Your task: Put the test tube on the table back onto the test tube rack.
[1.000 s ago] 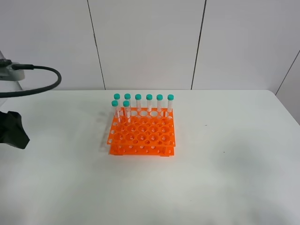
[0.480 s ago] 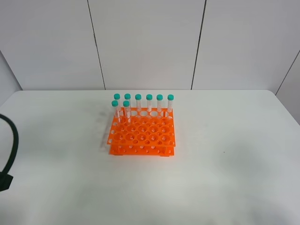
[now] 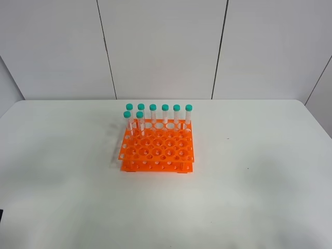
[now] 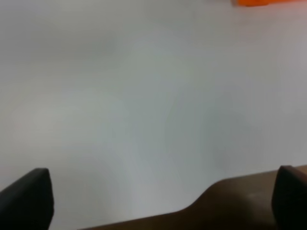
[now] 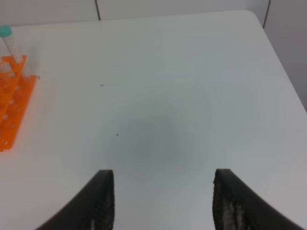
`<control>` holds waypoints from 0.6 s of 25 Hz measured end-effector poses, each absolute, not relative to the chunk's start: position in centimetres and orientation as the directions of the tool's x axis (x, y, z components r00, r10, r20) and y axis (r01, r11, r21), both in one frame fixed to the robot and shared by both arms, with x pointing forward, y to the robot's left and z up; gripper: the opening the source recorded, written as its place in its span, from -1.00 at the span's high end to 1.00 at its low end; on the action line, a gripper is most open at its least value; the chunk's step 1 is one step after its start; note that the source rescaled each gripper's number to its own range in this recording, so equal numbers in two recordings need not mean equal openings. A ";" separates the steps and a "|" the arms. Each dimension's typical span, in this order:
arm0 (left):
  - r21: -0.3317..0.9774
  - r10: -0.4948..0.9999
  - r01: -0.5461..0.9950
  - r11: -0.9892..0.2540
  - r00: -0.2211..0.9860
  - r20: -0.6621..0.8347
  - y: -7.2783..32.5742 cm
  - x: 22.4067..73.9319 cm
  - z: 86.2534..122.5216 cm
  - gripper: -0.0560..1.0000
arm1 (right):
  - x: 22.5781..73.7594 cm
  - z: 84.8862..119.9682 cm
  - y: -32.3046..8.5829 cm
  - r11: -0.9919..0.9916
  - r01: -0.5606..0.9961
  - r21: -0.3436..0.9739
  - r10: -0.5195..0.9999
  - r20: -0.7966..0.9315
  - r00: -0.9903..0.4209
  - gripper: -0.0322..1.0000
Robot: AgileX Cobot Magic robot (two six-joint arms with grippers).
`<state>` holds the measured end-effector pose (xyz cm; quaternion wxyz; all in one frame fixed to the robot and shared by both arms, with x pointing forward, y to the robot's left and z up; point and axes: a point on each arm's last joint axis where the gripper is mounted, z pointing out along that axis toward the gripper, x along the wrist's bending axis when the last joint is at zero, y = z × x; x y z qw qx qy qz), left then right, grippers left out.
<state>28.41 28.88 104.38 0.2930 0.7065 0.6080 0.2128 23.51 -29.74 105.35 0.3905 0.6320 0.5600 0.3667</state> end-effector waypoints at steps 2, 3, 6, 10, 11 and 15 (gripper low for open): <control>0.712 0.983 0.697 -0.088 0.175 -0.050 28.9 27.8 104.6 -1.00 | 23.5 105.4 -29.7 -0.068 0.421 0.904 0.994 0.026 0.104 -0.51; 0.731 0.983 0.677 -0.087 0.177 -0.047 29.0 27.4 104.7 -1.00 | 23.5 105.4 -29.7 -0.068 0.421 0.904 0.994 0.026 0.104 -0.51; 0.778 0.983 0.623 -0.081 0.180 -0.042 29.1 26.3 104.9 -1.00 | 23.5 105.4 -29.7 -0.068 0.421 0.904 0.994 0.026 0.104 -0.51; 0.844 0.983 0.531 -0.072 0.183 -0.032 29.3 24.6 105.1 -1.00 | 23.5 105.4 -29.7 -0.068 0.421 0.904 0.994 0.026 0.104 -0.51; 0.860 0.982 0.506 -0.069 0.184 -0.029 29.3 24.1 105.1 -1.00 | 23.5 105.4 -29.7 -0.068 0.421 0.904 0.994 0.026 0.104 -0.51; 0.888 0.982 0.454 -0.067 0.187 -0.022 29.4 23.2 105.1 -1.00 | 23.5 105.4 -29.7 -0.068 0.421 0.904 0.994 0.026 0.104 -0.51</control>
